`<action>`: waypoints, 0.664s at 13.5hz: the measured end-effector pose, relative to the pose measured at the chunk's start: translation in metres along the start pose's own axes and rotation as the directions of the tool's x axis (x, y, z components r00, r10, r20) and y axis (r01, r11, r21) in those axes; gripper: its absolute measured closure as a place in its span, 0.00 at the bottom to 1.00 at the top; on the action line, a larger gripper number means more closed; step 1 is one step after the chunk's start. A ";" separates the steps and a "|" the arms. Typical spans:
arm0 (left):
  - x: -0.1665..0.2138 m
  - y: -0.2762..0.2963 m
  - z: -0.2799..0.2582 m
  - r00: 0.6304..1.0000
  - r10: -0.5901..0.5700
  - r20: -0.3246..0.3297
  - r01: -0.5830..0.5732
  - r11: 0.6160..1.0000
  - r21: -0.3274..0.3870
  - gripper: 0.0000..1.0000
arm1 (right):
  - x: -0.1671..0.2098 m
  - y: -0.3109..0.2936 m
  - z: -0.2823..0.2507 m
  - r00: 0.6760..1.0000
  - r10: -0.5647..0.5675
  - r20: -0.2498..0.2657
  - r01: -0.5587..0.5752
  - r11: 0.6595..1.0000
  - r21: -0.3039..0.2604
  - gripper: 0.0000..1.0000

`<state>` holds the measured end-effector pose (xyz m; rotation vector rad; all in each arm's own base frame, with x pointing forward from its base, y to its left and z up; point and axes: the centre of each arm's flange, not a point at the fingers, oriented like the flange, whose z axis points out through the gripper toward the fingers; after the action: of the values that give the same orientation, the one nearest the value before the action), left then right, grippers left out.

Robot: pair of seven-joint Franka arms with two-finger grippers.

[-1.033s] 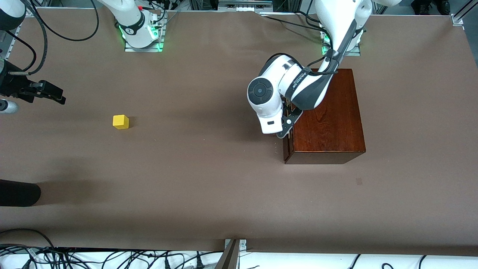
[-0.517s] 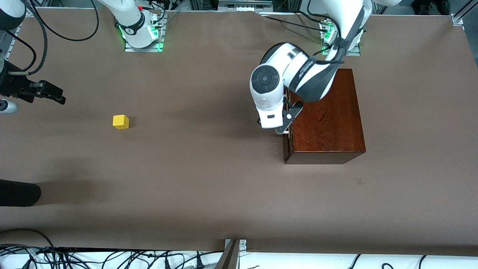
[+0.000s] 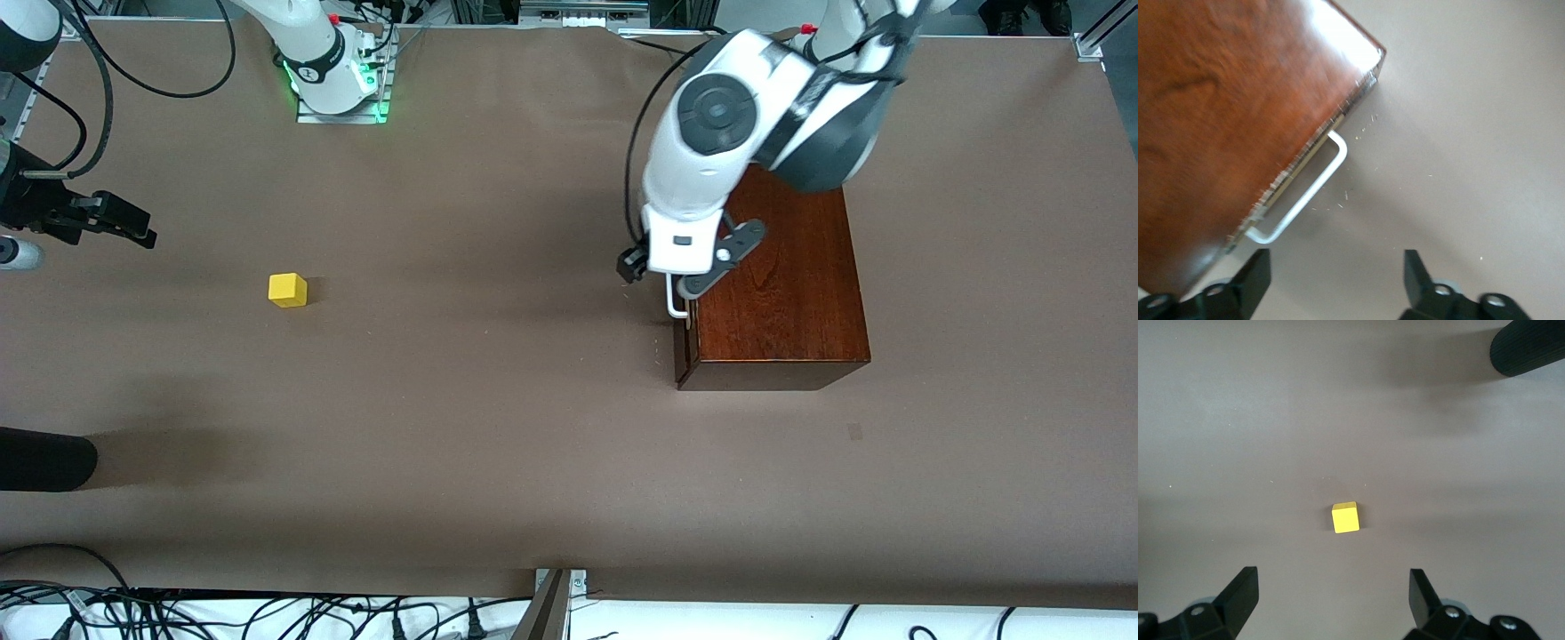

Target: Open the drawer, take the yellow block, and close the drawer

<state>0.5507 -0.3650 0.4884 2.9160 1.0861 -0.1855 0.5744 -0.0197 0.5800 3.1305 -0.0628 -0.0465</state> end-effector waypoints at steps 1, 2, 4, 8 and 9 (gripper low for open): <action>0.013 -0.012 -0.017 0.999 0.033 0.014 -0.033 0.999 -0.011 0.00 | 0.000 0.000 0.000 1.000 0.000 0.000 0.000 1.000 0.000 0.00; 0.028 -0.027 -0.033 0.997 0.073 0.026 -0.073 0.997 -0.017 0.00 | 0.000 0.000 0.000 1.000 0.000 0.000 0.000 1.000 0.000 0.00; 0.062 -0.065 -0.062 0.987 0.158 0.040 -0.158 0.987 -0.012 0.00 | 0.000 -0.001 0.000 1.000 -0.001 0.000 0.001 1.000 0.000 0.00; 0.122 -0.153 -0.100 0.938 0.345 0.036 -0.344 0.939 -0.025 0.00 | 0.000 -0.001 -0.001 1.000 -0.001 -0.003 0.001 1.000 0.000 0.00; 0.132 -0.176 -0.105 0.924 0.379 0.039 -0.378 0.925 -0.027 0.00 | 0.000 -0.001 -0.002 1.000 -0.001 -0.004 0.001 1.000 0.000 0.00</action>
<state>0.5456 -0.1394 0.5797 3.0134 0.4946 -0.2247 0.5745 -0.0190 0.5821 3.1308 -0.0609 -0.0394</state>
